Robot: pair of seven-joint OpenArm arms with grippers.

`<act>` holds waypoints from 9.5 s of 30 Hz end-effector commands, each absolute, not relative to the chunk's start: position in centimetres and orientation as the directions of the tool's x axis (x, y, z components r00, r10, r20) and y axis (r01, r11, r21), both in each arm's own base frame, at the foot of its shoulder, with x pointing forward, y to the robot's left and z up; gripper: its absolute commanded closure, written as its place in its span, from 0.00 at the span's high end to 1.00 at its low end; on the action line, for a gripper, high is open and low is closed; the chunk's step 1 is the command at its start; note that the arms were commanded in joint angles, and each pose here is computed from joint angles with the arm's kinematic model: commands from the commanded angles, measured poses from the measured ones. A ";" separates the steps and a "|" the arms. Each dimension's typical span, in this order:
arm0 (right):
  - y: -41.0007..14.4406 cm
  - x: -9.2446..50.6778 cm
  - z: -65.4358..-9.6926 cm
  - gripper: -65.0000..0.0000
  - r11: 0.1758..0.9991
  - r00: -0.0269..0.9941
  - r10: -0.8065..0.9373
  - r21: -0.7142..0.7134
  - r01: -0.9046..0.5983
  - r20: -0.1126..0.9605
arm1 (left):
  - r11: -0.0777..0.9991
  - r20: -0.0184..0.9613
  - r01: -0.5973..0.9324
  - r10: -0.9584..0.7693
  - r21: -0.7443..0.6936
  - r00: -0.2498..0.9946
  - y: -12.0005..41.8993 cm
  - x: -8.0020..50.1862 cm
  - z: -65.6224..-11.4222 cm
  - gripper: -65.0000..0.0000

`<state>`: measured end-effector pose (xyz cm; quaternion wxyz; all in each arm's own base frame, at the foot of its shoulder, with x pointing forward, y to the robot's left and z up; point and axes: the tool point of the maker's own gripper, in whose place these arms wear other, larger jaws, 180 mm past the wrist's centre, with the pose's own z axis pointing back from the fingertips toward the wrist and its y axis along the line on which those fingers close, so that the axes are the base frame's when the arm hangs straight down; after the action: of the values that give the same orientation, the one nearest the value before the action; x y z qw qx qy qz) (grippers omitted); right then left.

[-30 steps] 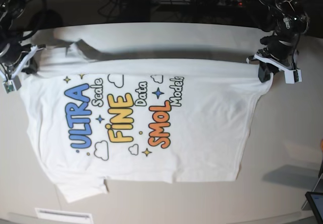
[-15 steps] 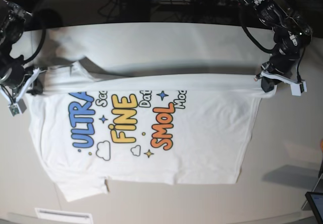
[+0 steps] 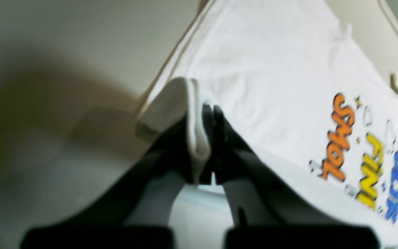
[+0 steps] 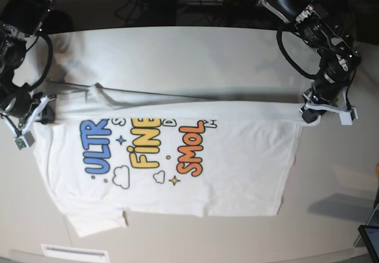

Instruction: Fold the T-shirt properly

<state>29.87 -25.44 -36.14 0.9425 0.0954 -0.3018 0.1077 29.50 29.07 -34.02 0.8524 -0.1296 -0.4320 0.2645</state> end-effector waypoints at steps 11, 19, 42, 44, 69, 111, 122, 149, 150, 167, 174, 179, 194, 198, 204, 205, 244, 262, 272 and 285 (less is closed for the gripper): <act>-28.1 33.1 -35.1 0.00 0.975 0.778 0.128 0.068 -0.213 0.615 | 0.744 0.615 -0.308 0.666 -0.594 0.422 28.6 35.9 -34.1 0.00; -27.9 34.2 -36.1 0.00 0.972 0.777 0.078 0.124 -0.198 0.625 | 0.777 0.635 -0.240 0.618 -0.582 0.463 26.8 39.8 -35.5 0.00; -28.5 38.8 -34.6 0.64 0.971 0.667 0.150 0.018 -0.238 0.730 | 0.809 0.703 -0.259 0.587 -0.528 0.401 31.6 41.4 -32.1 0.52; -28.7 39.3 -34.0 0.66 0.971 0.631 0.168 -0.017 -0.239 0.758 | 0.821 0.734 -0.261 0.571 -0.508 0.367 32.9 41.6 -31.1 0.51; -24.0 29.2 -35.1 0.01 0.835 0.627 0.538 -0.459 -0.304 0.563 | 0.987 0.883 -0.083 -0.085 0.138 0.461 30.8 32.0 -32.7 0.00; -25.6 34.9 -38.5 0.00 0.858 0.705 0.497 -0.408 -0.312 0.505 | 0.974 0.829 0.000 -0.192 0.226 0.525 28.2 34.2 -35.5 0.00; -23.1 37.9 -36.5 0.00 0.823 0.641 0.561 -0.440 -0.360 0.524 | 0.975 0.851 -0.006 -0.189 0.220 0.490 27.8 35.7 -34.0 0.00; -17.3 49.2 -32.7 0.00 0.845 0.529 0.524 -0.326 -0.425 0.667 | 0.969 0.845 -0.009 -0.209 0.245 0.492 28.8 35.7 -33.7 0.00; -18.9 48.8 -32.1 0.00 0.831 0.544 0.554 -0.382 -0.404 0.631 | 0.969 0.845 -0.009 -0.209 0.245 0.492 28.8 35.7 -33.7 0.00; -20.5 35.2 -35.7 0.00 0.768 0.748 0.573 -0.538 -0.348 0.335 | 0.971 0.851 0.000 -0.208 0.237 0.482 28.1 36.2 -33.5 0.00; -17.3 34.5 -36.9 0.00 0.747 0.721 0.624 -0.501 -0.437 0.302 | 0.970 0.850 -0.001 -0.211 0.242 0.482 28.3 36.1 -33.5 0.00; -14.2 35.0 -37.1 0.00 0.758 0.673 0.642 -0.437 -0.484 0.367 | 0.971 0.850 -0.003 -0.209 0.240 0.483 28.3 36.1 -33.5 0.00; -10.8 38.3 -39.3 0.00 0.753 0.625 0.658 -0.337 -0.565 0.421 | 0.966 0.836 -0.005 -0.222 0.260 0.502 29.3 35.2 -34.0 0.00; -9.8 39.5 -39.4 0.00 0.748 0.599 0.660 -0.319 -0.582 0.454 | 0.965 0.835 -0.005 -0.224 0.262 0.502 29.4 35.2 -33.9 0.00; -8.6 41.6 -39.5 0.00 0.739 0.575 0.662 -0.291 -0.607 0.481 | 0.965 0.833 -0.005 -0.223 0.262 0.506 29.4 35.1 -34.0 0.00; -8.7 41.9 -39.5 0.00 0.738 0.577 0.663 -0.290 -0.609 0.477 | 0.965 0.833 -0.005 -0.223 0.262 0.506 29.4 35.1 -34.0 0.00; -13.0 39.1 -31.5 0.01 0.595 0.504 0.794 -0.601 -0.533 0.339 | 0.982 0.839 0.004 -0.162 0.187 0.519 24.1 33.7 -31.8 0.13; -13.5 37.2 -33.7 0.01 0.583 0.521 0.801 -0.579 -0.569 0.295 | 0.992 0.855 -0.060 0.126 -0.111 0.502 21.2 34.4 -33.8 0.51; -13.8 36.7 -34.2 0.01 0.582 0.527 0.801 -0.574 -0.576 0.284 | 0.980 0.840 -0.115 0.201 -0.165 0.503 22.5 34.1 -34.8 0.50; -13.7 36.7 -34.2 0.01 0.582 0.525 0.802 -0.573 -0.577 0.285 | 0.970 0.830 -0.117 0.244 -0.214 0.501 22.0 36.7 -35.2 0.50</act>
<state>35.70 -13.62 -35.58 0.8530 -0.2005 -0.2497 0.4120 35.48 21.78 -37.06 0.8796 -0.0634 -0.4591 0.1073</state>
